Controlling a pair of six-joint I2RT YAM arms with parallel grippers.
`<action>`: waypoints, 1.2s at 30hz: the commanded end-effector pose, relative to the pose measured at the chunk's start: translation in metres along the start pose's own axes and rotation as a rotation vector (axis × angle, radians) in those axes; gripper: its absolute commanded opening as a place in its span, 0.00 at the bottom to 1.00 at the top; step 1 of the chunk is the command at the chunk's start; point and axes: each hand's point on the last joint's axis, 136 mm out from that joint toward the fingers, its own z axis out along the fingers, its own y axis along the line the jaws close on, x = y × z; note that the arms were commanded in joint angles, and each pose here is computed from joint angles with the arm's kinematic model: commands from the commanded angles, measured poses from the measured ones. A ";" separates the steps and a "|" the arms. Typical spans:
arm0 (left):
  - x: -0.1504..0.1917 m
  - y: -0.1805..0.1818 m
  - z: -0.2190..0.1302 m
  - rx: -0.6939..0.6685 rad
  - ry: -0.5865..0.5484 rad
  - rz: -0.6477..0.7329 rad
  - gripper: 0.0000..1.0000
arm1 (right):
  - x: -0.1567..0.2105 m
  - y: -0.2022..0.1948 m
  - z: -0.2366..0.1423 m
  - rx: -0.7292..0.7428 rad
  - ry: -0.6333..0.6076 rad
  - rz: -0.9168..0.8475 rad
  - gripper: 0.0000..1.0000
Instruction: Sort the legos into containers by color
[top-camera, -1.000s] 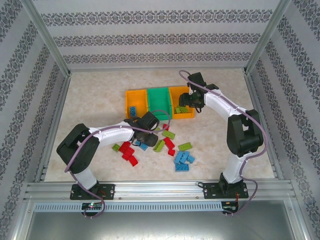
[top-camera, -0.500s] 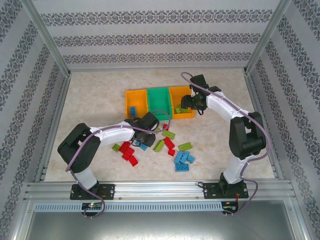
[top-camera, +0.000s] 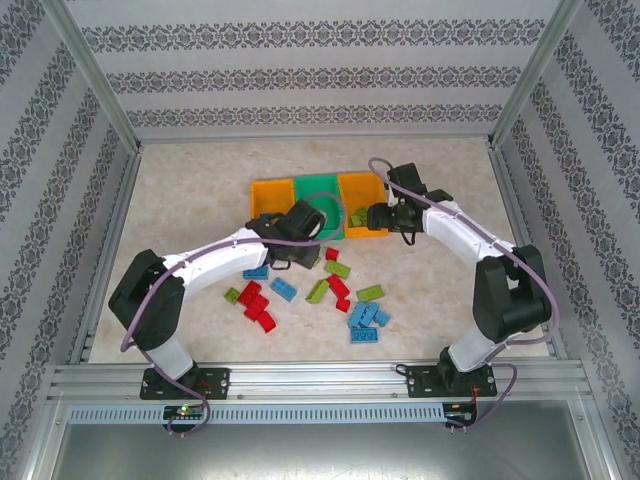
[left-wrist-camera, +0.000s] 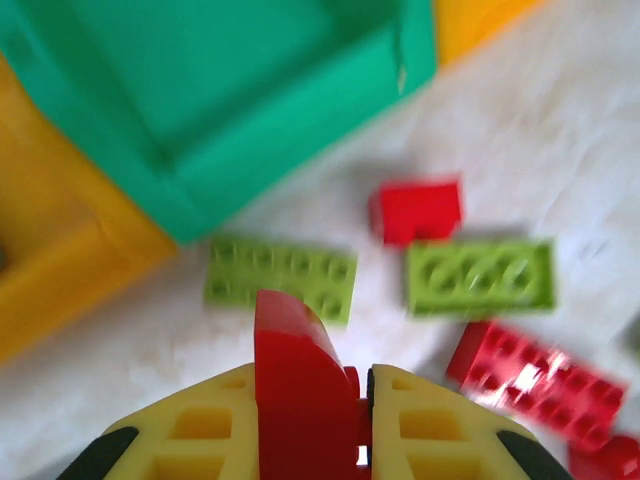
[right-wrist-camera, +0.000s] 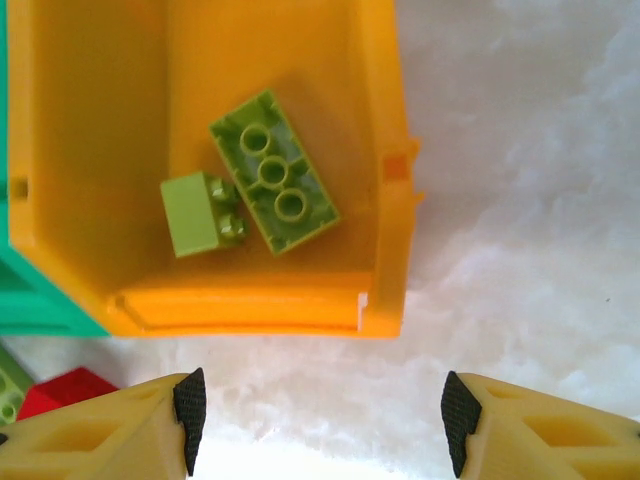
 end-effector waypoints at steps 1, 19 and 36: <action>-0.038 0.022 -0.009 -0.065 -0.073 -0.046 0.15 | 0.009 0.017 -0.002 -0.049 -0.024 -0.091 0.67; -0.095 0.066 0.082 -0.041 0.063 -0.320 0.36 | 0.050 0.108 0.016 -0.303 -0.031 -0.420 0.69; -0.119 0.055 0.029 0.103 -0.049 -0.501 0.99 | 0.073 0.130 0.048 -0.316 0.077 -0.584 0.66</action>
